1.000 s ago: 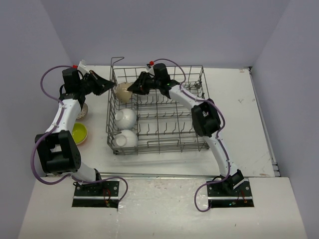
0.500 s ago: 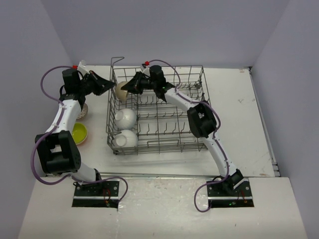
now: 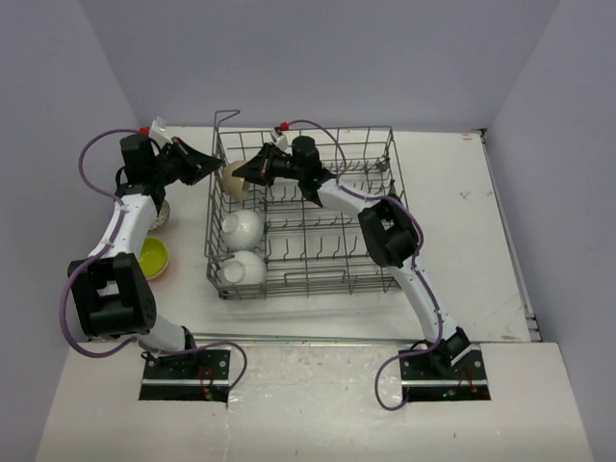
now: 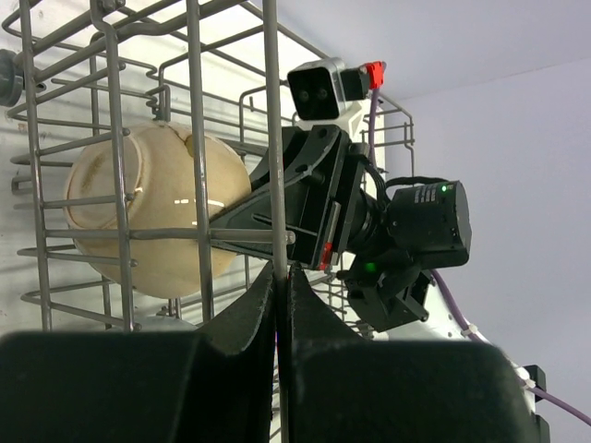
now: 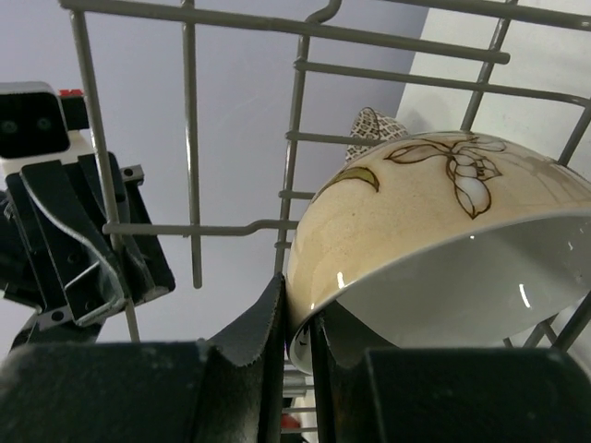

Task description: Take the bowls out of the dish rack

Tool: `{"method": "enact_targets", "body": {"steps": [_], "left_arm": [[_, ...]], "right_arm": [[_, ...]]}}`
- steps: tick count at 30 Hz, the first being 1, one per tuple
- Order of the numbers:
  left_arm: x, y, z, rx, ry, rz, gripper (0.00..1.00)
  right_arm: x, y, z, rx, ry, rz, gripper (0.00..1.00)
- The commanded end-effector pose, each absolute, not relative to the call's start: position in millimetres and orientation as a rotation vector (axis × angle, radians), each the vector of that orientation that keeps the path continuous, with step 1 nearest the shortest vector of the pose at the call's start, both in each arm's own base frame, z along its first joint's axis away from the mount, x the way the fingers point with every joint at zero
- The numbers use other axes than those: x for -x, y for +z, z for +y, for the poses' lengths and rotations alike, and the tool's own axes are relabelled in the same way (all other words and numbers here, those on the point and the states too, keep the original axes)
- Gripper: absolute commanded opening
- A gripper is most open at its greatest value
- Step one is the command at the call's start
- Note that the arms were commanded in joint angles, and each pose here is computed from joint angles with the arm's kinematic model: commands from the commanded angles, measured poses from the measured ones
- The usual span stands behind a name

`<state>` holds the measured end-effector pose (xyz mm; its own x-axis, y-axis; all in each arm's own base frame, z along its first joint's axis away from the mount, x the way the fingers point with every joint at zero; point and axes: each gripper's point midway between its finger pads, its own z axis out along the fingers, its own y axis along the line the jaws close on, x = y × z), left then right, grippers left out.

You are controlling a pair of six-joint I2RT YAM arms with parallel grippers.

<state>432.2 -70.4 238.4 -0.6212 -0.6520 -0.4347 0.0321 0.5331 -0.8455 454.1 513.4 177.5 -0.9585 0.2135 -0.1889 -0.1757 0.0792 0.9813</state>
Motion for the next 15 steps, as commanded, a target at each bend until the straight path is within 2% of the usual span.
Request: {"method": "enact_targets", "body": {"steps": [1,15], "left_arm": [[-432,232,-71,0.453,-1.1,1.997,0.0],[-433,222,-69,0.466,-1.088,2.014,0.0]], "right_arm": [[-432,246,504,0.129,2.078,1.866,0.0],[-415,314,477,0.248,2.25,1.556,0.0]]}}
